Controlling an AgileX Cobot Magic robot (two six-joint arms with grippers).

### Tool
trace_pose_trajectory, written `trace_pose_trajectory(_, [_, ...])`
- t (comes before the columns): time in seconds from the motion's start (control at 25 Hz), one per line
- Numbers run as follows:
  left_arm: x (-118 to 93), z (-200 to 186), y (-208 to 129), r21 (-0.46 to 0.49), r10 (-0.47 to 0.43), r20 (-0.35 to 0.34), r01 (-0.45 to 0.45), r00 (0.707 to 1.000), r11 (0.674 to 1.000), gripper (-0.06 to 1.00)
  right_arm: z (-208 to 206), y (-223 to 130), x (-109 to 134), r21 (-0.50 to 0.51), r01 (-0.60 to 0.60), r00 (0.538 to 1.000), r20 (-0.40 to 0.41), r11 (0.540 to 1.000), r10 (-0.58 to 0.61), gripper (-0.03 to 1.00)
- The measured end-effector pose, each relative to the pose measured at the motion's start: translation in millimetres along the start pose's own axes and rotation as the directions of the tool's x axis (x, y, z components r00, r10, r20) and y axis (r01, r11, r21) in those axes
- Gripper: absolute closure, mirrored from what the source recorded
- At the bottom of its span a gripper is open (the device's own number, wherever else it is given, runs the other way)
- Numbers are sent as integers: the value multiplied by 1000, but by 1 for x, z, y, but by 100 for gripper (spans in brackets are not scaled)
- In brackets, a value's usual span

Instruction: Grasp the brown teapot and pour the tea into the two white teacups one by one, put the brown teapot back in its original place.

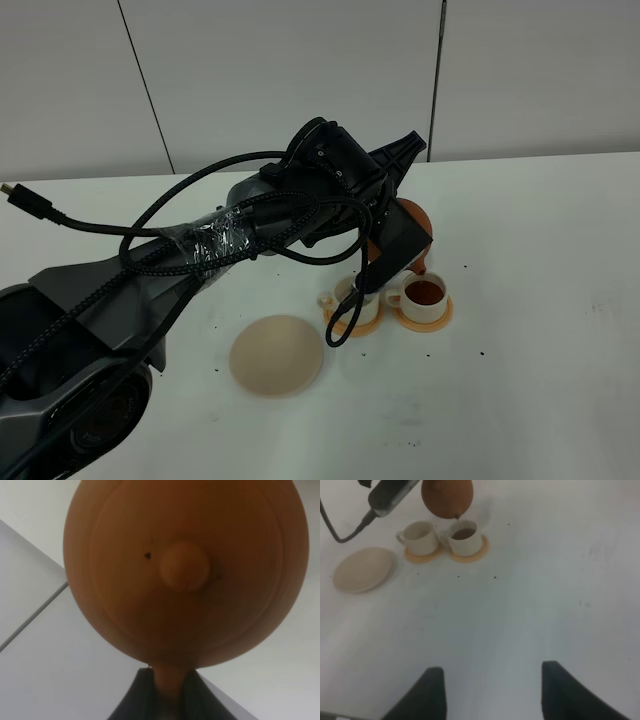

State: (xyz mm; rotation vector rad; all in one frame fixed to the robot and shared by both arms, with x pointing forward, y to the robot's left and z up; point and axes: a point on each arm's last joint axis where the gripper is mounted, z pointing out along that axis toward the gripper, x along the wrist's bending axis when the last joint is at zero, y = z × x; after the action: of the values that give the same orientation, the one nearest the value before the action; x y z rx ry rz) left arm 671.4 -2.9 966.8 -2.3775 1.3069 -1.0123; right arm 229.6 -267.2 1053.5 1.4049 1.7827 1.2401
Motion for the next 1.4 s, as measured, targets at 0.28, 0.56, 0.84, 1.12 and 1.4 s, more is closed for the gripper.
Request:
trace_pose_trajectory(0.28, [0, 0, 0, 0, -3, 0, 3, 1000, 1000, 78, 0, 0, 0, 0, 0, 1000, 0, 1000, 0, 55])
trace_pose_trajectory(0.56, [-1, 0, 3, -27, -36, 8, 36, 999, 999, 78, 0, 0, 0, 0, 0, 1000, 0, 1000, 0, 55])
trace_pose_trajectory(0.84, [-1, 0, 4, -41, -63, 17, 63, 998, 997, 78, 0, 0, 0, 0, 0, 1000, 0, 1000, 0, 55])
trace_pose_trajectory(1.12, [-3, 0, 3, -40, -152, 36, 153, 988, 987, 78, 0, 0, 0, 0, 0, 1000, 0, 1000, 0, 55])
trace_pose_trajectory(1.4, [-11, 3, -3, -44, -281, 84, 285, 956, 957, 78, 0, 0, 0, 0, 0, 1000, 0, 1000, 0, 55])
